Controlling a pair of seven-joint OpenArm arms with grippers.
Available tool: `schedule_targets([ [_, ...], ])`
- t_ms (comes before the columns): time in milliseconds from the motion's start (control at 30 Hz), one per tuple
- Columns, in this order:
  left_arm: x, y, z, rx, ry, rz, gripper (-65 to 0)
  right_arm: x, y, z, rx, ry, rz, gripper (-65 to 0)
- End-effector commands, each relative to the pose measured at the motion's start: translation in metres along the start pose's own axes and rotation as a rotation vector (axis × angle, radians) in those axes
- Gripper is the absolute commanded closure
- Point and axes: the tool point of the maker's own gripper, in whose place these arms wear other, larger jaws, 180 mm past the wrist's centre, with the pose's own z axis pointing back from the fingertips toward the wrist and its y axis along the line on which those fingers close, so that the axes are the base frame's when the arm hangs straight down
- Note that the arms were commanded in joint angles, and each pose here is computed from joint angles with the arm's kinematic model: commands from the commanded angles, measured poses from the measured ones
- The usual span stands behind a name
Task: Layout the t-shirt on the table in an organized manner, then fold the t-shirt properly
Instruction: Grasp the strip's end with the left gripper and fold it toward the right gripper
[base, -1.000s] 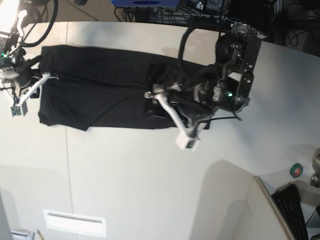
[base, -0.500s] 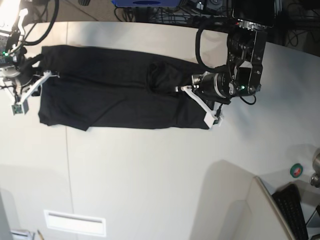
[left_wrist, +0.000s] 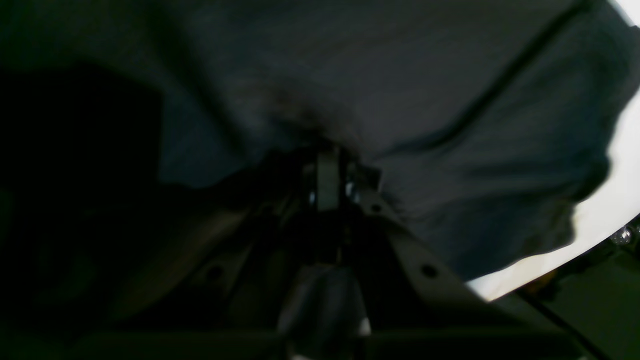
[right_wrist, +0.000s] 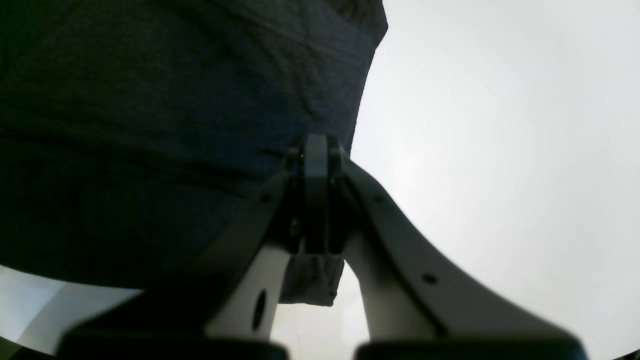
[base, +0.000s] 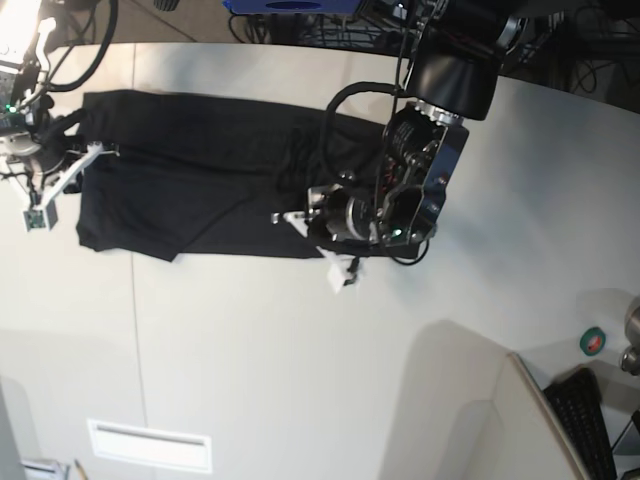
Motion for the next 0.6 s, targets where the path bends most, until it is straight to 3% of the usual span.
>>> schedule_targets([
  [0,0.025,-0.030,0.005,-0.064,-0.060,-0.030,0.0,0.012,-0.005,0.004,-0.010,-0.041,0.006,0.0],
  [100,0.041,-0.056,0.007,-0.107,-0.091,-0.047,0.0,0.012,-0.005,0.004,-0.010,-0.041,0.006,0.0],
  [267,0.059,-0.051,0.023,-0.100,-0.173,-0.071,0.0,0.011,-0.006,0.004,-0.010,-0.040,0.004,0.0],
  [400,0.036,0.021,0.049,0.030,-0.193,-0.099,0.0,0.014,-0.001,0.005,0.013,-0.058,-0.017,0.0],
  [500,0.021,0.098,0.079,0.165,-0.258,-0.037,0.0,0.023,-0.001,0.011,0.103,-0.127,-0.151,0.0],
  [533,0.016,0.127,0.092,0.219,-0.292,-0.006,0.0,0.023,-0.002,0.012,0.146,-0.143,-0.197,-7.1],
  [567,0.011,0.154,0.104,0.271,-0.326,0.011,0.0,0.022,-0.003,0.012,0.187,-0.151,-0.233,-19.1],
])
